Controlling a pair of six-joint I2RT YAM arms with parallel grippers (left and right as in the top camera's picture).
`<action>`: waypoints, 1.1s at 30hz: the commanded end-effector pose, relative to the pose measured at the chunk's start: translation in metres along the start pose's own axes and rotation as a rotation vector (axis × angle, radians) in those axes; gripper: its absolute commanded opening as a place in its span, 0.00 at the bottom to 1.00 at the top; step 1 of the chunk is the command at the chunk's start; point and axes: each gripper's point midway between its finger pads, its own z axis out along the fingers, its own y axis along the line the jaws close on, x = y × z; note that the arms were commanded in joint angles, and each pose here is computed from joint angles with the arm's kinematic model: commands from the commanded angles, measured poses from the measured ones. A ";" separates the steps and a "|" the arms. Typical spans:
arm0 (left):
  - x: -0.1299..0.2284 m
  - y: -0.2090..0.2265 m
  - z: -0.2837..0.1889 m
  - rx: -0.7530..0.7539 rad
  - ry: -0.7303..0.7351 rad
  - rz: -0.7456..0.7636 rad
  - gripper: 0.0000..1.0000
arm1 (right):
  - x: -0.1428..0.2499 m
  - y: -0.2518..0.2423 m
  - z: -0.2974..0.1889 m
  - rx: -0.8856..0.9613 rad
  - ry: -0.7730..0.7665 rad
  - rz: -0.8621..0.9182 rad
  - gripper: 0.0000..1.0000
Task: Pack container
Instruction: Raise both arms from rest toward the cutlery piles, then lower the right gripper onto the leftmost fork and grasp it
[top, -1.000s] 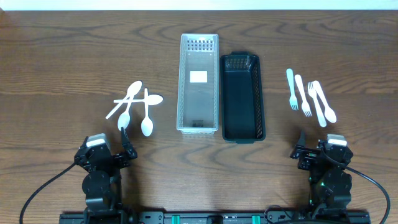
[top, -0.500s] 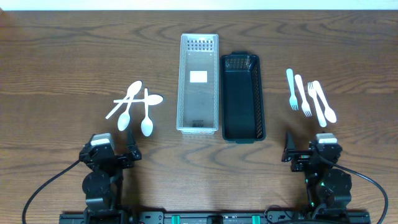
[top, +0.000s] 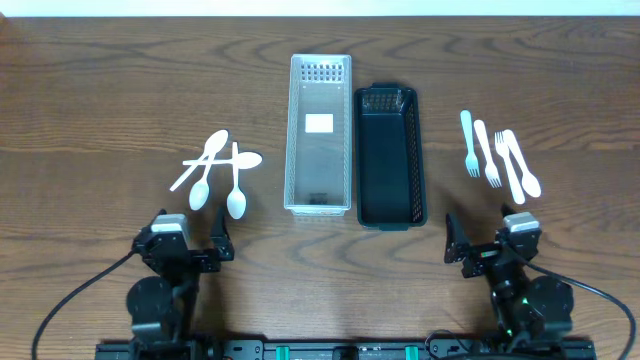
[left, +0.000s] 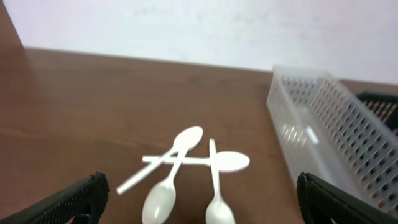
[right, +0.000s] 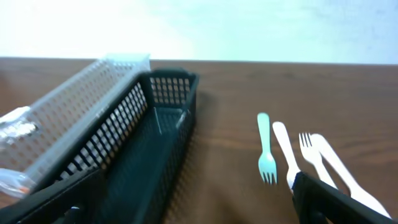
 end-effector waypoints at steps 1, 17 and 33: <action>-0.033 -0.005 -0.007 0.015 -0.029 0.001 0.98 | -0.030 0.006 -0.011 -0.011 -0.006 0.017 0.99; -0.066 -0.004 0.043 -0.031 0.462 -0.043 0.98 | -0.088 -0.013 0.033 0.126 0.461 0.056 0.99; -0.042 0.000 0.064 -0.059 0.721 -0.064 0.98 | -0.035 -0.084 0.129 0.365 0.868 0.064 0.99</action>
